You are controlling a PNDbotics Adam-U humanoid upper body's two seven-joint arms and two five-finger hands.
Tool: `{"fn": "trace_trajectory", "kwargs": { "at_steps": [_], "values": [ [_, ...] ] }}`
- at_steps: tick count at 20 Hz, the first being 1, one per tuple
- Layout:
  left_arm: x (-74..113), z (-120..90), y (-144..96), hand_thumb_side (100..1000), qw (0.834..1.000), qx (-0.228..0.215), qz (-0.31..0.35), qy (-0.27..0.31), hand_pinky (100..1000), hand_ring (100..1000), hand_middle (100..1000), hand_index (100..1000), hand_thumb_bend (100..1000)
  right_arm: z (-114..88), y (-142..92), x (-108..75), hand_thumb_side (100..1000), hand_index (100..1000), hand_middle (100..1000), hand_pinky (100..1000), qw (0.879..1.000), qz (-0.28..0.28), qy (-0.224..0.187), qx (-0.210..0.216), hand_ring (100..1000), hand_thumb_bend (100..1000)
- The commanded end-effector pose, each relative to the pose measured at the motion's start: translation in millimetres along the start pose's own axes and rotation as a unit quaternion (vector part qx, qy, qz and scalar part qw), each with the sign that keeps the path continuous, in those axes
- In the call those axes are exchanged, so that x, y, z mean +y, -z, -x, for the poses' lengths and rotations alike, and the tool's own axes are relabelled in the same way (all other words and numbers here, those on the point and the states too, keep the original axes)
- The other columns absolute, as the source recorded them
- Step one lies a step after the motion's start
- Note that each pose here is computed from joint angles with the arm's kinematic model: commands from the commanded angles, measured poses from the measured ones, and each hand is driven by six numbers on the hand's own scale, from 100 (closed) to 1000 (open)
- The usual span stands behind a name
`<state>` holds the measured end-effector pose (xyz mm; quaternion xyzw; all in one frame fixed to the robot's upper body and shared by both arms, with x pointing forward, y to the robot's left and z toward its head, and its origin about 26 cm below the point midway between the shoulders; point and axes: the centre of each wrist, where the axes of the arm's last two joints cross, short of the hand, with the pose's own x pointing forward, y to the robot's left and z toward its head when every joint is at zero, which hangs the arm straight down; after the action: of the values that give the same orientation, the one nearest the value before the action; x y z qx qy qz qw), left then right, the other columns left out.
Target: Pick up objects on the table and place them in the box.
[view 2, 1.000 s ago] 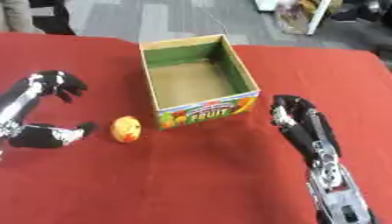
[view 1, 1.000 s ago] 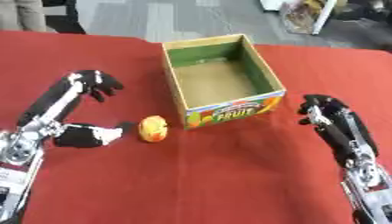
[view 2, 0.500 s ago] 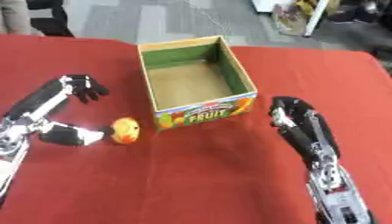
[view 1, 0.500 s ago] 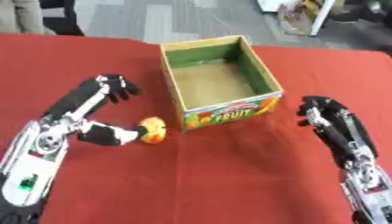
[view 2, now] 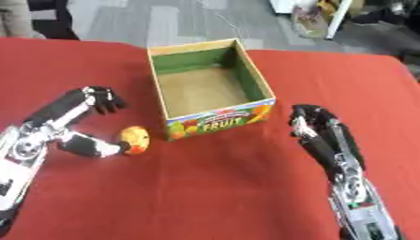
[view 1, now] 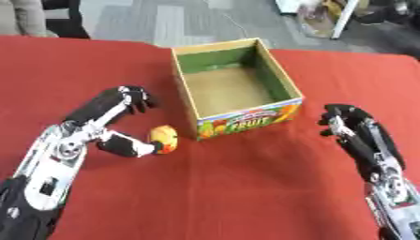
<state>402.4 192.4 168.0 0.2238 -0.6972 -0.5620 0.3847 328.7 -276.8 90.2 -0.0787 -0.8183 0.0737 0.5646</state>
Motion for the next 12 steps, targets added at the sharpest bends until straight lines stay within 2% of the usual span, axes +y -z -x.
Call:
{"fn": "trace_trajectory", "kwargs": {
  "at_steps": [1,12],
  "values": [
    [6.2,-2,7,172,1.0,-0.006,-0.001,0.019,614,647,652,756,589,-4,2,-1.7,497,726,585,570,1.0,-0.003,-0.006,-0.009,654,100],
    [3.5,4,19,127,0.999,-0.004,0.025,0.047,595,623,625,754,574,-4,2,-0.7,498,727,585,570,1.0,-0.006,-0.005,-0.008,654,100]
  ]
}}
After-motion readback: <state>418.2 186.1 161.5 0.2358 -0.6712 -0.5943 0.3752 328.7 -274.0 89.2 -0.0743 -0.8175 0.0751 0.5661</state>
